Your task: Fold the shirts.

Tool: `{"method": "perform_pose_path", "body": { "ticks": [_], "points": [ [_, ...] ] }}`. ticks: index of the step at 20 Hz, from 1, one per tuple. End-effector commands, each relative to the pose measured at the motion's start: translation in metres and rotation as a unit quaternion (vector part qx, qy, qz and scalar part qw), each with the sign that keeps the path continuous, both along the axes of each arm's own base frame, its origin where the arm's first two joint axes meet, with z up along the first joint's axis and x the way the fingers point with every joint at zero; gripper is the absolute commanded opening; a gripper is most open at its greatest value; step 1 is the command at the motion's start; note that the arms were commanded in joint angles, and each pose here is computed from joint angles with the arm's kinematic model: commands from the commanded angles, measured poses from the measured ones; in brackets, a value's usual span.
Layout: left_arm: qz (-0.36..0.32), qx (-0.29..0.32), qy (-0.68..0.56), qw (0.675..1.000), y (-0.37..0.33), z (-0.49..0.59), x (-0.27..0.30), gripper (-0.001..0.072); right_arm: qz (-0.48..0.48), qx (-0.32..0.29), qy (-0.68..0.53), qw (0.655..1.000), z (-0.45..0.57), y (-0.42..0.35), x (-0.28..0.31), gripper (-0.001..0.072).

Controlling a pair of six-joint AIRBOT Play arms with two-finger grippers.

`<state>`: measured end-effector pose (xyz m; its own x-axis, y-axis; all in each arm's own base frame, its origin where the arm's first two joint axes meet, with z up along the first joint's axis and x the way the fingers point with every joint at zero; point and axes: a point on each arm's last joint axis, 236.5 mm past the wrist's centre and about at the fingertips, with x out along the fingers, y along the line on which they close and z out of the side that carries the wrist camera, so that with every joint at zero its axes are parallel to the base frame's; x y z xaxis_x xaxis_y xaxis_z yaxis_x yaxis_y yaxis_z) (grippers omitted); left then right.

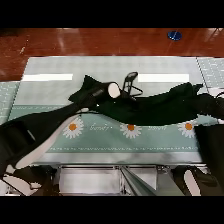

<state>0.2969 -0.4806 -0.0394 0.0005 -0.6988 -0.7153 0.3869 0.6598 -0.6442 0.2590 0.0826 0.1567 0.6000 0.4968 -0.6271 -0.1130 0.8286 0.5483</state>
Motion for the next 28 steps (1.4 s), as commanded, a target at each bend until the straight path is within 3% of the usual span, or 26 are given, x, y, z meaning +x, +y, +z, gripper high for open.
{"method": "perform_pose_path", "body": {
  "ticks": [1,4,7,10,15,18,21,28],
  "points": [
    [-0.047,0.005,0.022,0.999,-0.036,-0.022,-0.04,0.002,0.013,0.021,-0.015,1.0,0.011,0.012,-0.006,0.0024],
    [-0.058,0.0,0.026,0.998,-0.035,-0.005,-0.032,0.002,0.012,0.021,-0.016,1.0,0.012,0.012,-0.006,0.0024],
    [-0.011,-0.012,0.021,1.0,0.003,0.021,0.026,0.002,0.012,0.023,-0.017,1.0,0.013,0.012,-0.006,0.0024],
    [0.042,-0.004,0.016,0.999,0.081,0.055,0.087,0.002,0.012,0.047,-0.027,0.998,0.02,0.018,0.001,0.0024],
    [0.152,0.097,-0.134,0.974,0.267,0.156,0.154,0.002,0.071,0.105,-0.043,0.991,0.021,0.079,0.038,0.0024],
    [0.234,0.116,-0.234,0.937,0.355,0.248,0.142,0.002,0.093,0.116,-0.028,0.988,-0.003,0.133,0.077,0.0024],
    [0.26,0.118,-0.307,0.908,0.391,0.306,0.093,0.002,0.124,0.111,0.006,0.986,-0.036,0.194,0.121,0.0024],
    [0.277,0.114,-0.292,0.908,0.398,0.259,0.011,0.0021,0.174,0.143,0.096,0.97,-0.107,0.3,0.177,0.0024]
  ]
}}
